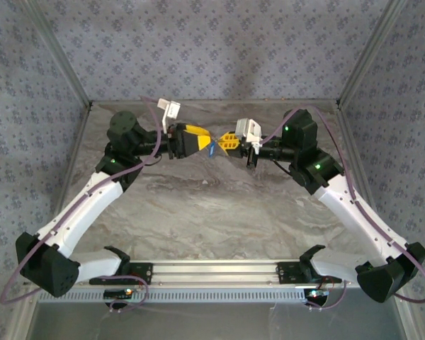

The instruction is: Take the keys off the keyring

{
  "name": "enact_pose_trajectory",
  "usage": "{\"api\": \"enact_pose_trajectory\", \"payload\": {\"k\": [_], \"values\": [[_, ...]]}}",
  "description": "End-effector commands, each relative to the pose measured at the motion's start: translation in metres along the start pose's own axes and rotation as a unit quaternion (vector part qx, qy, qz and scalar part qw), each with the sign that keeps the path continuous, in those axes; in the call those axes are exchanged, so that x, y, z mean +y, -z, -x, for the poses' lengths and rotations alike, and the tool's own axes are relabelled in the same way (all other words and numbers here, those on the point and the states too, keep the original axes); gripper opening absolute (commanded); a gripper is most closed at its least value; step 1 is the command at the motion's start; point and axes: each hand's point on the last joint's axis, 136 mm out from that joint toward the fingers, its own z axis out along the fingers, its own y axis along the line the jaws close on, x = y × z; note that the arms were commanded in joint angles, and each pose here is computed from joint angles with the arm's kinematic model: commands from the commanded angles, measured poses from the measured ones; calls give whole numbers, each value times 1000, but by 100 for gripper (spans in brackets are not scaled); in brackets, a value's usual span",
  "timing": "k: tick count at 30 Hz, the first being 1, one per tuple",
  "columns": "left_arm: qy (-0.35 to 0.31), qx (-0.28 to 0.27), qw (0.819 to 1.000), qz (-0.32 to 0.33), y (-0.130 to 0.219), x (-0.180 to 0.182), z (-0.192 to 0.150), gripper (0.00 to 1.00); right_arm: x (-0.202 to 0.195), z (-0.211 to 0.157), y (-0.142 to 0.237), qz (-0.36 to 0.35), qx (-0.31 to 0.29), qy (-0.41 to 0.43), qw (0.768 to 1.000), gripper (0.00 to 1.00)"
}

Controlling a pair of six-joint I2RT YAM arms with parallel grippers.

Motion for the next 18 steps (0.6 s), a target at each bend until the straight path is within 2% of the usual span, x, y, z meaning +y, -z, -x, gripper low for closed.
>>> {"api": "enact_pose_trajectory", "payload": {"k": [1, 7, 14, 18], "values": [[-33, 0, 999, -17, -2, -16, 10, 64, 5, 6, 2, 12, -6, -9, 1000, 0], [-43, 12, 999, -30, -7, -25, 8, 65, 5, 4, 0, 15, -3, -14, 1000, 0], [-51, 18, 998, -29, -7, -28, 3, 43, 3, 2, 0, 12, -1, -19, 1000, 0], [-52, 20, 998, -23, -6, -27, 1, 42, 2, 6, 0, 11, -4, -17, 1000, 0]]}}
